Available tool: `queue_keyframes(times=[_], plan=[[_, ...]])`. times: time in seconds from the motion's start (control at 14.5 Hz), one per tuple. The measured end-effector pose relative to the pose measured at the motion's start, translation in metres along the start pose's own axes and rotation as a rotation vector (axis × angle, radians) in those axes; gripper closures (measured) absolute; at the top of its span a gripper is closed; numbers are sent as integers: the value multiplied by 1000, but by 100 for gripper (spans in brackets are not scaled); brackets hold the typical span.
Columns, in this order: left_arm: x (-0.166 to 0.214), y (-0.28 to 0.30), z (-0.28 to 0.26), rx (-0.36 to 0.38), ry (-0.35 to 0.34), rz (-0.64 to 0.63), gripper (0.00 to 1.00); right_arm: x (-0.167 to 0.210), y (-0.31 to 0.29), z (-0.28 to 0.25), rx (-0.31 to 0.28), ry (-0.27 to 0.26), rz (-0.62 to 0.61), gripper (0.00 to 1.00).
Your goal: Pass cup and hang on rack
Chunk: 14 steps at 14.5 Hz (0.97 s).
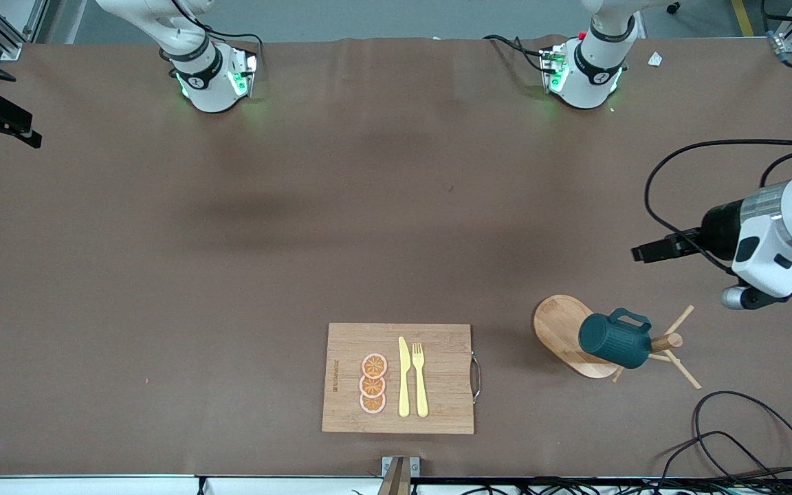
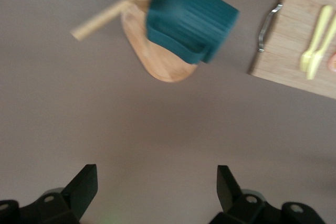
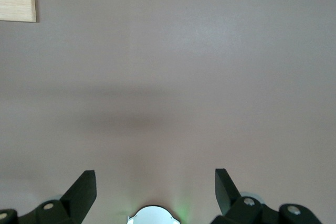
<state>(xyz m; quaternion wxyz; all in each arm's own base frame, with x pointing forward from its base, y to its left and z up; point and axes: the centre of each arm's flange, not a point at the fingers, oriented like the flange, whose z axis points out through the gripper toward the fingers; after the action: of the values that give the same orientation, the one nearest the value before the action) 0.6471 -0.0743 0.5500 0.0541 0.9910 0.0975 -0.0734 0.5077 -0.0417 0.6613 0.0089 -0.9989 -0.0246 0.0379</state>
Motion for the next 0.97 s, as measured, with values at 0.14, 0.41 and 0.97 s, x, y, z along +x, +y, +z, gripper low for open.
queue_keyframes(times=[0.14,0.41,0.97], plan=[[-4,-2,-10,62,38,71,0,0,0,0,0,0,0,0],[-18,-3,-37,90,89,170,0,0,0,0,0,0,0,0],[-87,-37,-94,158,93,176,0,0,0,0,0,1,0,0]])
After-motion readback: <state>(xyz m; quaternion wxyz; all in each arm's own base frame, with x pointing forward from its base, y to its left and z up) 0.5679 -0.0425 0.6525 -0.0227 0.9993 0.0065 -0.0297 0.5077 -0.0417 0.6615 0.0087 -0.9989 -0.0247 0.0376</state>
